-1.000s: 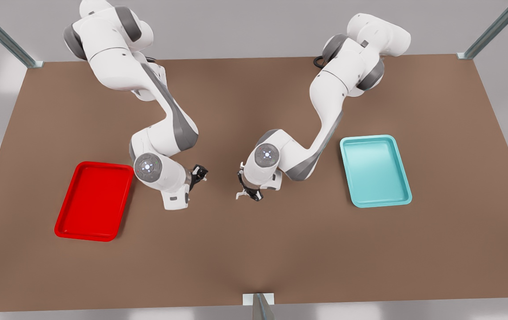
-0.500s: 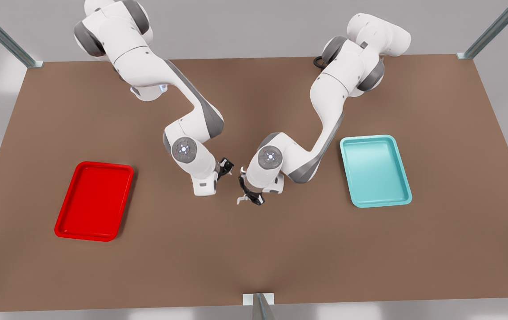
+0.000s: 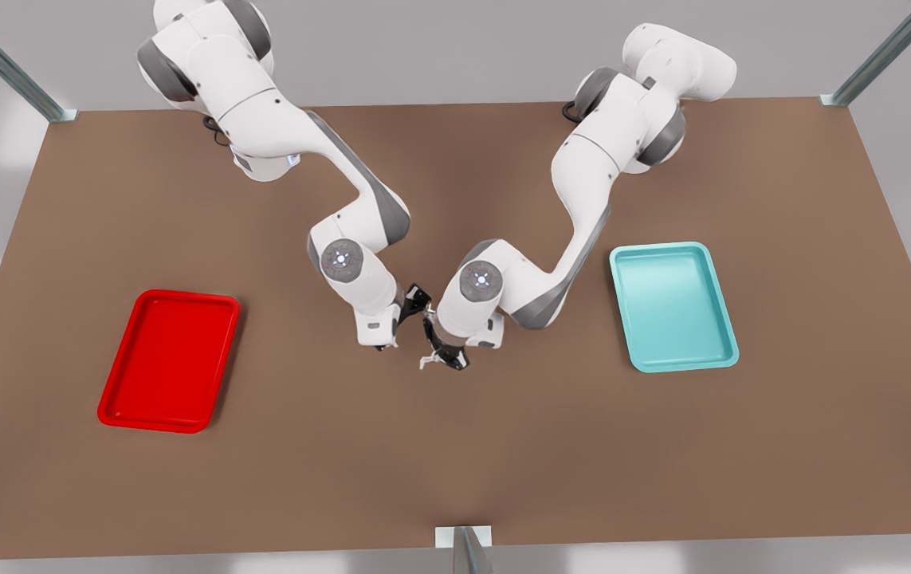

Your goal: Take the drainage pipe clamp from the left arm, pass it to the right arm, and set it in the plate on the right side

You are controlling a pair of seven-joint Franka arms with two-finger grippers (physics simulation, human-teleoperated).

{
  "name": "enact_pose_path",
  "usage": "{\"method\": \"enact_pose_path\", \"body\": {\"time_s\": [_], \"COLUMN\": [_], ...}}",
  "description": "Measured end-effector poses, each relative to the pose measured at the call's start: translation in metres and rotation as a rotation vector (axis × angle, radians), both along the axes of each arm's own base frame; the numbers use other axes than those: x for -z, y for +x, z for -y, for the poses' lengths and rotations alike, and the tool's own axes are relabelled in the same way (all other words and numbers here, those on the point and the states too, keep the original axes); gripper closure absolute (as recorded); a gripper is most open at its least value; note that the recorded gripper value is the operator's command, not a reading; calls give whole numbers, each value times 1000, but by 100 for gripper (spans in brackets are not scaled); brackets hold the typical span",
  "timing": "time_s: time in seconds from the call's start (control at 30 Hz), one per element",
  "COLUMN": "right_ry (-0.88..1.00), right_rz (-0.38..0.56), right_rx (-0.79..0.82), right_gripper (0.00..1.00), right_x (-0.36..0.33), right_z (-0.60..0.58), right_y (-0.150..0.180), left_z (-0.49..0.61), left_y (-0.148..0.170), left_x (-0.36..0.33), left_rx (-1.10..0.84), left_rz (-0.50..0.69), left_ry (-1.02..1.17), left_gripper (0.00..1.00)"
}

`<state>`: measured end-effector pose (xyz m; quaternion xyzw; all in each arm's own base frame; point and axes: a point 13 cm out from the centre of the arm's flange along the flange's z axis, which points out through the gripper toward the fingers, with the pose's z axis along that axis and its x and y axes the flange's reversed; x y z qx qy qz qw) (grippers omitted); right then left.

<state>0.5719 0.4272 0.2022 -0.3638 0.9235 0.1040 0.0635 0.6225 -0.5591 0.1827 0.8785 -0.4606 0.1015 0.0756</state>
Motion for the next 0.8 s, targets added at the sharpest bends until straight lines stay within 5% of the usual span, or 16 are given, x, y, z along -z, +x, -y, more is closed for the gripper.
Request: {"method": "enact_pose_path", "body": {"time_s": [0.3, 0.43, 0.8], "right_ry": [14, 48, 102], "right_rz": [41, 111, 209], "right_rx": [31, 57, 30], "right_gripper": [0, 0, 0], "right_x": [17, 18, 22], "right_z": [20, 23, 5], "right_y": [-15, 4, -12], "left_z": [9, 9, 8], "left_y": [0, 2, -14], "left_x": [4, 5, 12], "left_rx": [13, 11, 1], "left_rz": [38, 43, -38], "left_ry": [16, 9, 9], "left_gripper": [79, 79, 79]}}
